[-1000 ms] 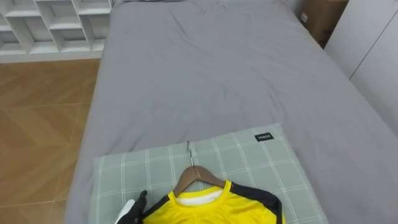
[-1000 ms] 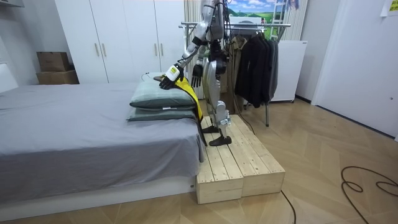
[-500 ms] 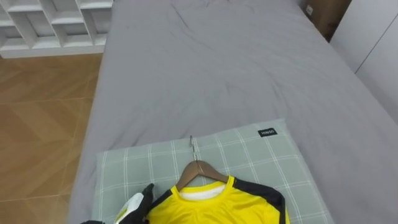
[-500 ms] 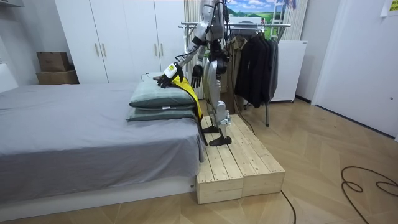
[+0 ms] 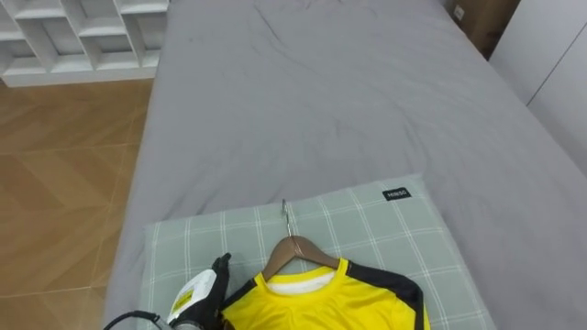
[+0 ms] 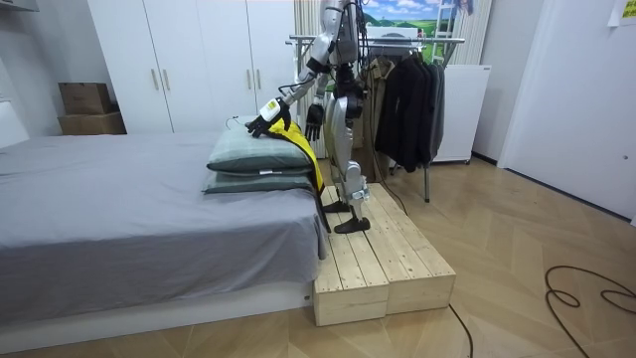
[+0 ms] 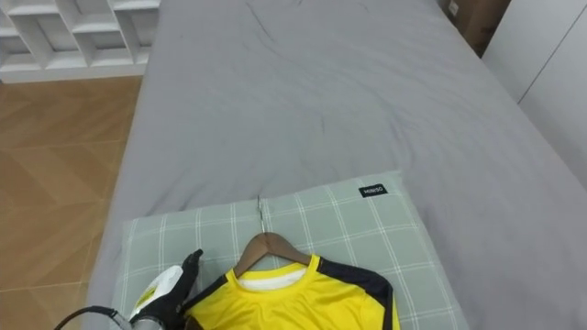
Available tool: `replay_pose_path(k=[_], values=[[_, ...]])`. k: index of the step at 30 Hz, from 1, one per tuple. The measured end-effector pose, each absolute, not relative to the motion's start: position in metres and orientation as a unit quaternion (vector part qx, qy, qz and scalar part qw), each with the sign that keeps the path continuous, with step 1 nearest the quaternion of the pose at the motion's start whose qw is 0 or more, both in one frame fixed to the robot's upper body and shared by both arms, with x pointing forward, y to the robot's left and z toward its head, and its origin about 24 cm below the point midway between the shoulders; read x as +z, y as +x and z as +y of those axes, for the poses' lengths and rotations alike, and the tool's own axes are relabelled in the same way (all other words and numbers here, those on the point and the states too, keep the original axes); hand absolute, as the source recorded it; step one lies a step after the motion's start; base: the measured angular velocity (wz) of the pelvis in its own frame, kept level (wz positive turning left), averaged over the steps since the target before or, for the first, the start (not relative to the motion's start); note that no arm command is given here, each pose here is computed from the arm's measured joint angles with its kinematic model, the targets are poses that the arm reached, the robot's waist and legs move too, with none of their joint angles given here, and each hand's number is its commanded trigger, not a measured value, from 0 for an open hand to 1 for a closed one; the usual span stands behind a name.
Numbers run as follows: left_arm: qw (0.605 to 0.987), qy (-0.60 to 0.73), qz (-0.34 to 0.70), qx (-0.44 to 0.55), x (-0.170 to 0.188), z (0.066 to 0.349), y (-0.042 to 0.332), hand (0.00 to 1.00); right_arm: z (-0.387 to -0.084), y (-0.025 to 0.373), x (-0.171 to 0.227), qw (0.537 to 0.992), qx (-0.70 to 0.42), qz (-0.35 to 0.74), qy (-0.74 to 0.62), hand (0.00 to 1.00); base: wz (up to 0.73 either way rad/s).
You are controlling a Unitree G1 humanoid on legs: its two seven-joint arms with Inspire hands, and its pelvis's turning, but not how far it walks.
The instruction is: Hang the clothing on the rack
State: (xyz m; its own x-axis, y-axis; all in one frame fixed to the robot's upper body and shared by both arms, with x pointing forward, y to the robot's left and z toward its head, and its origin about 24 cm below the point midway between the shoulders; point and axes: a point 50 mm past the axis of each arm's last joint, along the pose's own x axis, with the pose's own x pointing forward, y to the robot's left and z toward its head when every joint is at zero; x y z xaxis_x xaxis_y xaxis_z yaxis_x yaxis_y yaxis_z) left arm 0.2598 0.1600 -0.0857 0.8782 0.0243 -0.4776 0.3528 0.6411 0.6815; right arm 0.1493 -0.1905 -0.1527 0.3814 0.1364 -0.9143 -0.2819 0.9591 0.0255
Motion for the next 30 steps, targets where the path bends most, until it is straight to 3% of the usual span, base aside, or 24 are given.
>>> replay_pose_path(k=[30], values=[[0.86, 0.433, 0.252, -0.102, -0.096, 0.163, 0.249, 0.0, -0.191, 0.149, -0.153, 0.827, 0.13, 0.543, -0.065, 0.0, 0.0]])
